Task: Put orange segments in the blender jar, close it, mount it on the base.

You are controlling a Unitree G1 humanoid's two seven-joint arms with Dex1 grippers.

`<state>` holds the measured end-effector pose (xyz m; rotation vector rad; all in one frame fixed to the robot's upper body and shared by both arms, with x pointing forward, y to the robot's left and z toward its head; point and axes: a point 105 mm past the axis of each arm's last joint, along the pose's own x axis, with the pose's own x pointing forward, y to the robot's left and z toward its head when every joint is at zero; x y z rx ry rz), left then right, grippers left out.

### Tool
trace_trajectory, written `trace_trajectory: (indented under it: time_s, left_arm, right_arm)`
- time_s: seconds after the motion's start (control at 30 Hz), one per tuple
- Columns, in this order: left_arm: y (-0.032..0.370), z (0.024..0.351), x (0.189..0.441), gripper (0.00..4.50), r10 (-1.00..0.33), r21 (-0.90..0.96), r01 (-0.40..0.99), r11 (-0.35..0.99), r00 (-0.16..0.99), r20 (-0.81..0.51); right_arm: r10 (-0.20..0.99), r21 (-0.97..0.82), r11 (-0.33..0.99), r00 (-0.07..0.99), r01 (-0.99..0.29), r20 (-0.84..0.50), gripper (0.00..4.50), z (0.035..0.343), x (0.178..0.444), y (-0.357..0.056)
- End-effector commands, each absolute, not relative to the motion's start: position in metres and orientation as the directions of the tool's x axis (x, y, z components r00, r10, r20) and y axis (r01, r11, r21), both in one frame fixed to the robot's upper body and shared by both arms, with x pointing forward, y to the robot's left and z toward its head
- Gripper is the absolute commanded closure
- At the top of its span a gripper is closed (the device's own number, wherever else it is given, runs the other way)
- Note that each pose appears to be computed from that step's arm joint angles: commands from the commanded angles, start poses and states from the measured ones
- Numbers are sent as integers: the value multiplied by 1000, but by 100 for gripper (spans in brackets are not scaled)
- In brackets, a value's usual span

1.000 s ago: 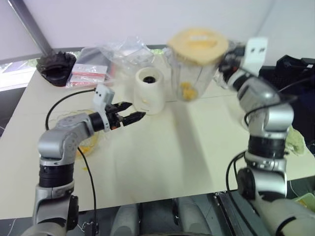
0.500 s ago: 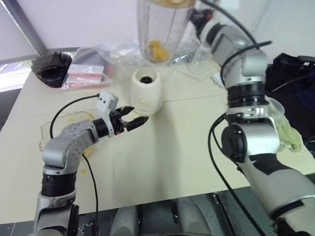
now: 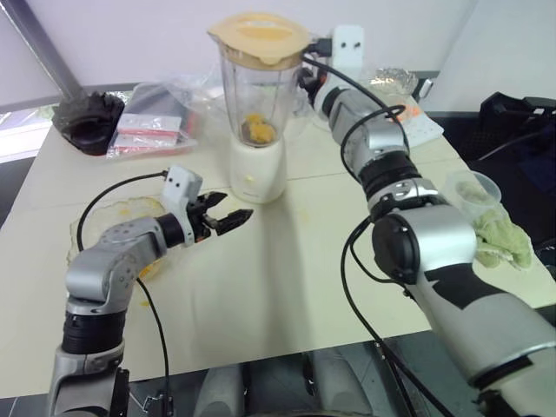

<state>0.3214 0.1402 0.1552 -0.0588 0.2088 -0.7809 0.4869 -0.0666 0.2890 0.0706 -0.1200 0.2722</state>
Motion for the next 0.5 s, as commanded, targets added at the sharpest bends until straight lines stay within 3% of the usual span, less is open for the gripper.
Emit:
trace_trajectory:
  time_s: [0.03, 0.17, 0.3, 0.5]
  left_arm:
    - [142, 173, 318, 4, -701, -77, 697, 713, 705, -108]
    - [143, 172, 317, 4, -696, -75, 692, 718, 710, -112]
    - [142, 171, 318, 4, -687, -67, 685, 725, 716, -119]
    - [143, 170, 320, 4, -679, -59, 677, 733, 723, -126]
  right_arm:
    - [268, 28, 959, 935, -282, 233, 333, 326, 482, -62]
    - [289, 8, 955, 934, -297, 212, 333, 321, 482, -57]
    - [354, -42, 935, 931, -351, 93, 333, 293, 482, -43]
    - [339, -136, 934, 940, -331, 34, 333, 278, 484, -43]
